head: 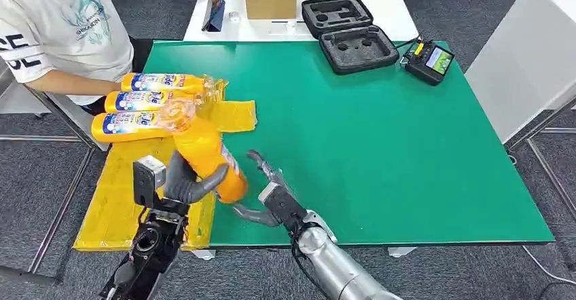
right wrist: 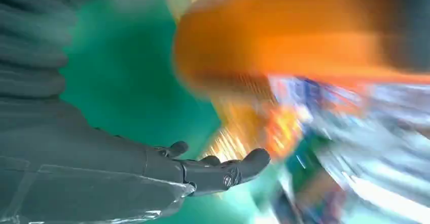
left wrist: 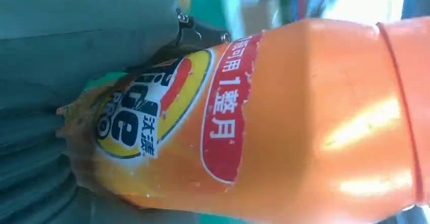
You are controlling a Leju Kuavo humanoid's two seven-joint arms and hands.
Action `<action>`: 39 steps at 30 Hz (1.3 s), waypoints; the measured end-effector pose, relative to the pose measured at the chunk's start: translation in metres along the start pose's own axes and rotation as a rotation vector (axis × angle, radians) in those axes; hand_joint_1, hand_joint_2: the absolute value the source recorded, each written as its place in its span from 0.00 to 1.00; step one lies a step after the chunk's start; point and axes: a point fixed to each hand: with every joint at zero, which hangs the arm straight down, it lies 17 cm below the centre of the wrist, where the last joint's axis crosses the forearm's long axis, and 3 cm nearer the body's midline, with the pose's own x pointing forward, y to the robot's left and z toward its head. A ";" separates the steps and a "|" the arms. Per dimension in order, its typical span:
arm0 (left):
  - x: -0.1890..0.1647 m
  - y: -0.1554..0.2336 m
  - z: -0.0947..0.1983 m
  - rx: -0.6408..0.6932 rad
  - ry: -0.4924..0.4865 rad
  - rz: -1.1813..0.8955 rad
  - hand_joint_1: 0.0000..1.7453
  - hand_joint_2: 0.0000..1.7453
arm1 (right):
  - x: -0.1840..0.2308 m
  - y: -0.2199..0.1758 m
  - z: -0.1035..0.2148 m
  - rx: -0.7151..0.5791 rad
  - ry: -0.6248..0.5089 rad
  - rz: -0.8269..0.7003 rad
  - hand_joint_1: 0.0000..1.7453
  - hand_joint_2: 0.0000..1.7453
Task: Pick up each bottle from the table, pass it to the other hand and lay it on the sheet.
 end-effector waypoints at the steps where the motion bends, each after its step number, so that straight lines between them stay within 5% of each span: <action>1: 0.003 0.011 -0.001 0.028 -0.037 -0.098 1.00 1.00 | 0.018 -0.010 -0.005 -0.042 -0.062 0.085 0.00 0.00; 4: 0.006 0.038 -0.003 0.078 -0.083 -0.275 1.00 1.00 | 0.080 -0.037 -0.012 -0.162 -0.242 0.262 0.00 0.00; 10: 0.002 0.065 -0.005 0.105 -0.126 -0.660 1.00 1.00 | 0.176 -0.076 0.004 -0.386 -0.502 0.306 0.00 0.00; 16: -0.044 0.074 -0.013 -0.064 -0.021 -1.078 1.00 1.00 | 0.221 -0.087 0.019 -0.454 -0.603 0.257 0.00 0.00; 20: -0.063 0.079 -0.012 -0.116 0.037 -1.143 1.00 1.00 | 0.225 -0.088 0.021 -0.458 -0.612 0.247 0.00 0.00; 21: -0.068 0.079 -0.012 -0.133 0.055 -1.159 1.00 1.00 | 0.224 -0.089 0.021 -0.456 -0.610 0.238 0.00 1.00; 29: -0.134 0.084 0.011 -0.392 0.290 -1.270 1.00 1.00 | 0.213 -0.075 0.017 -0.379 -0.577 0.172 0.00 1.00; 39: -0.176 0.099 0.028 -0.561 0.463 -1.350 1.00 1.00 | 0.197 -0.059 0.012 -0.313 -0.531 0.125 0.00 1.00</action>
